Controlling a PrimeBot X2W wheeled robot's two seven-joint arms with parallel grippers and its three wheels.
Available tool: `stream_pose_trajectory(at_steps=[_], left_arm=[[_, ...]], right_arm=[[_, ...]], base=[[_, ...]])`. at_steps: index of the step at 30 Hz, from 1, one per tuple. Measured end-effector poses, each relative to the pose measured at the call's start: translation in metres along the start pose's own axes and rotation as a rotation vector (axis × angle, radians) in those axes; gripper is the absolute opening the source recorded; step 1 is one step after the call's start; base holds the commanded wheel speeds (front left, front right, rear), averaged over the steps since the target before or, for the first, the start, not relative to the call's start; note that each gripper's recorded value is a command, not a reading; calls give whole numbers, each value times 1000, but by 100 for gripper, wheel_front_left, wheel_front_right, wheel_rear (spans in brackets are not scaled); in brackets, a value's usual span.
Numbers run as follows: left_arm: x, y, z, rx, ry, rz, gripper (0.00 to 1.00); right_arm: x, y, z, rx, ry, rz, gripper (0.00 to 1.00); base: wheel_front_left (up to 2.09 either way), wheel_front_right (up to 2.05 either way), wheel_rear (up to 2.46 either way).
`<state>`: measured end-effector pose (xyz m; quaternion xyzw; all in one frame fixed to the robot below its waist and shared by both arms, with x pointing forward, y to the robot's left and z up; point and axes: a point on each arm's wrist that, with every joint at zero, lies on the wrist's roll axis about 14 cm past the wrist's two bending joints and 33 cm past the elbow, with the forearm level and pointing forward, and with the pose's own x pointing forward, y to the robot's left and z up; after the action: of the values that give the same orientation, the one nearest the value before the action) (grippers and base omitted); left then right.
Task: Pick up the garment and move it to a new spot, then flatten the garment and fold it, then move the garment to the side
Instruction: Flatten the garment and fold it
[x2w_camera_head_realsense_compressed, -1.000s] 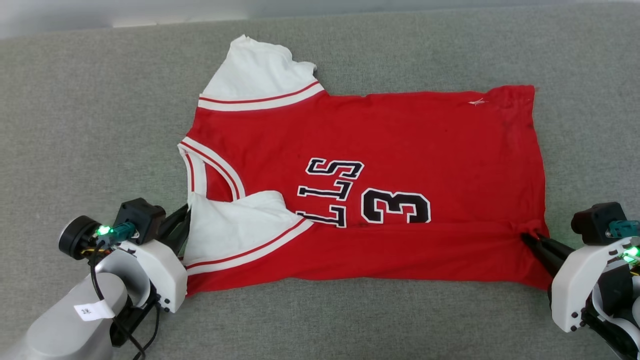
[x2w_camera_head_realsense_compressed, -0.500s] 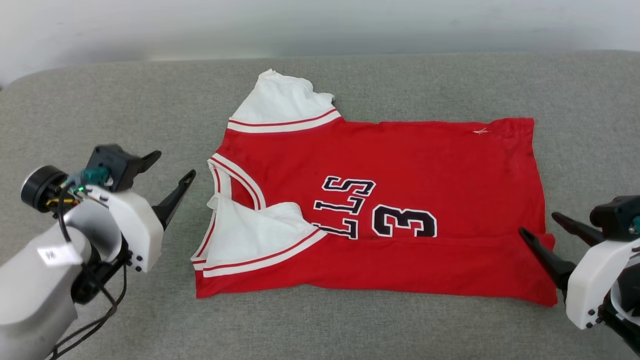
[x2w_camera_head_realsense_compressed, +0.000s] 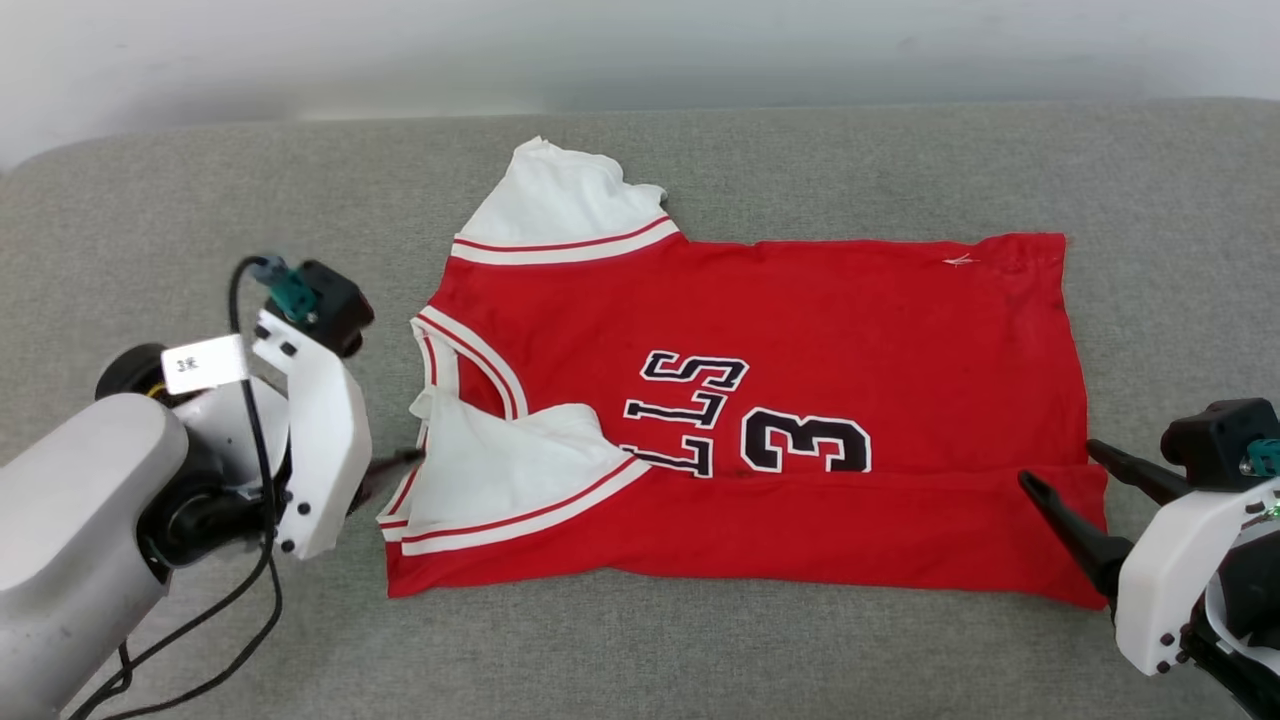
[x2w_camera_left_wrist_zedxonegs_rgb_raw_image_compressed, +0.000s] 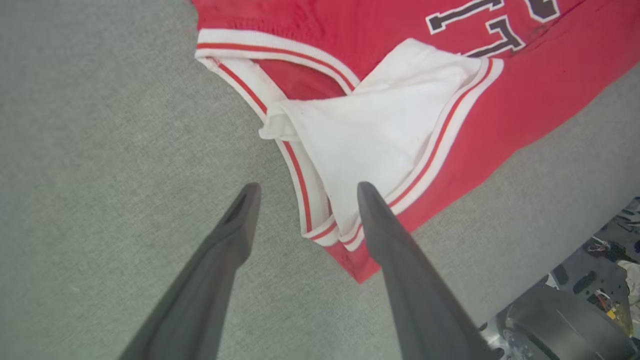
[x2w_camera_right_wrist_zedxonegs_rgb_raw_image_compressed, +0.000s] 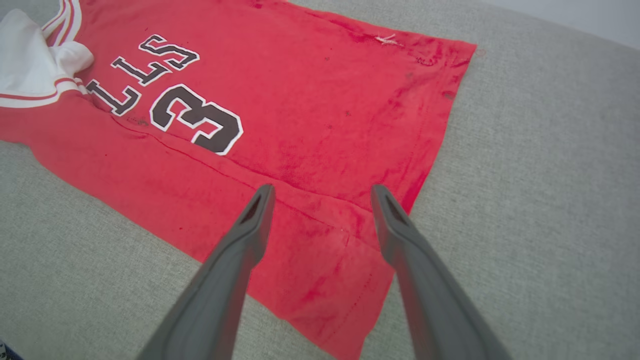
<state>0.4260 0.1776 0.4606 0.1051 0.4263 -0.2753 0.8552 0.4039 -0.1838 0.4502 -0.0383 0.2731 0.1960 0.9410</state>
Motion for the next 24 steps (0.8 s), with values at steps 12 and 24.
stream_pose_trajectory(at_steps=[12, 24], left_arm=[[28, -17, -58, -35, 346, -90, 100], [48, -18, -83, -41, 443, -97, 0]], right_arm=[[-3, -3, -7, 35, 25, -14, 100], [-2, -14, -6, 37, 32, -37, 100]], base=[[0, 0, 0], [0, 0, 0]])
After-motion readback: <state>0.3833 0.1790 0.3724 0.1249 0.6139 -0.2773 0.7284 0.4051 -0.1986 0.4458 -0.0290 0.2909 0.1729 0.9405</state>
